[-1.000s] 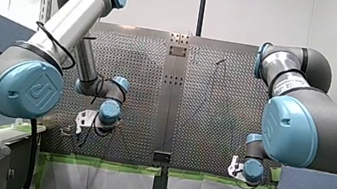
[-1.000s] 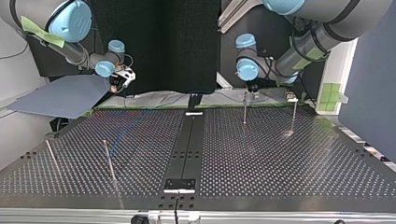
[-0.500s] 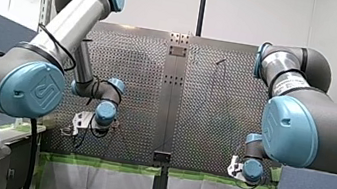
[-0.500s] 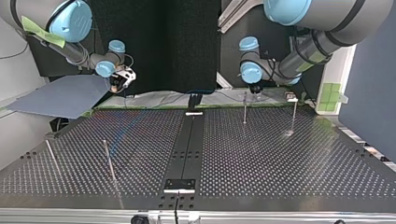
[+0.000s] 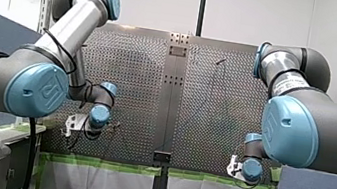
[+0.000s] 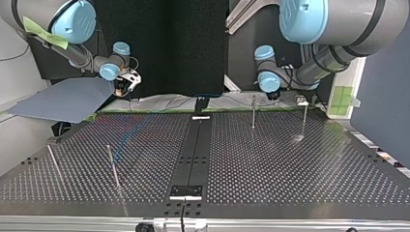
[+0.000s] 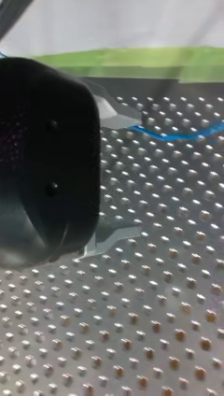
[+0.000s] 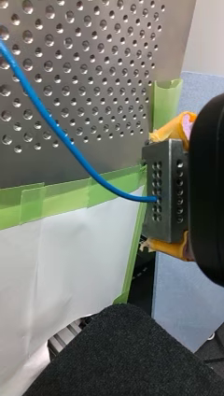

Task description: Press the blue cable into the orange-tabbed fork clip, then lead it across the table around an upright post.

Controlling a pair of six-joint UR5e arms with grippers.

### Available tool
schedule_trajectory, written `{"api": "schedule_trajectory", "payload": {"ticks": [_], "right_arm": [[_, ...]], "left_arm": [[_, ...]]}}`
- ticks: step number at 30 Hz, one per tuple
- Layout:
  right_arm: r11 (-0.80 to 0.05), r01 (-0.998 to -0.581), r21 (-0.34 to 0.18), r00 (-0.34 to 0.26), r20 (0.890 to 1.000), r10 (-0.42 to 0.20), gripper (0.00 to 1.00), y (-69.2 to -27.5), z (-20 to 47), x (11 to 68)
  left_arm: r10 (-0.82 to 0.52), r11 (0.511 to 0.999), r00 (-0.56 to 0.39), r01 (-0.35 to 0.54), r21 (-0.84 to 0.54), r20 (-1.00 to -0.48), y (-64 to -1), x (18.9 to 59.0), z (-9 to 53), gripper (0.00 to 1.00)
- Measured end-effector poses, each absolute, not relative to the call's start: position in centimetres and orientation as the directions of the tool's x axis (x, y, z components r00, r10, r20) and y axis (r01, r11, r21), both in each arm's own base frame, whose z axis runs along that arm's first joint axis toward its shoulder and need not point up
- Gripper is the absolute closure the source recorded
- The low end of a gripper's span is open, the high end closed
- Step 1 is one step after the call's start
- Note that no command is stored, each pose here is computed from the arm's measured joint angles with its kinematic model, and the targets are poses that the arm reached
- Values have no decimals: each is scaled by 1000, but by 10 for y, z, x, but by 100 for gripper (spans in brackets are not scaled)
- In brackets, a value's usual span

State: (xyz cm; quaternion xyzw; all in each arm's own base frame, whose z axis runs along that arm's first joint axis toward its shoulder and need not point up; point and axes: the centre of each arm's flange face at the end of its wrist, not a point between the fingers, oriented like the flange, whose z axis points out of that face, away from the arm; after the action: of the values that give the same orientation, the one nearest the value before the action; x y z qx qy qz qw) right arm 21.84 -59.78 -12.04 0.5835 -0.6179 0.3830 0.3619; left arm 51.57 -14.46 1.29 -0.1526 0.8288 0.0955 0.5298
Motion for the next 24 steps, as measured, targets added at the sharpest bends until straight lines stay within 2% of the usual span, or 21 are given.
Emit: {"api": "schedule_trajectory", "payload": {"ticks": [9,24], "right_arm": [[18,-999,-50,-53,895,-443,100,-597,-120,223],[3,-999,-35,-33,895,-445,100,-597,-119,230]], "left_arm": [[-137,915,-421,-400,48,-897,-106,535,2,2],[-90,948,-529,-306,90,-844,-108,530,-54,2]]}}
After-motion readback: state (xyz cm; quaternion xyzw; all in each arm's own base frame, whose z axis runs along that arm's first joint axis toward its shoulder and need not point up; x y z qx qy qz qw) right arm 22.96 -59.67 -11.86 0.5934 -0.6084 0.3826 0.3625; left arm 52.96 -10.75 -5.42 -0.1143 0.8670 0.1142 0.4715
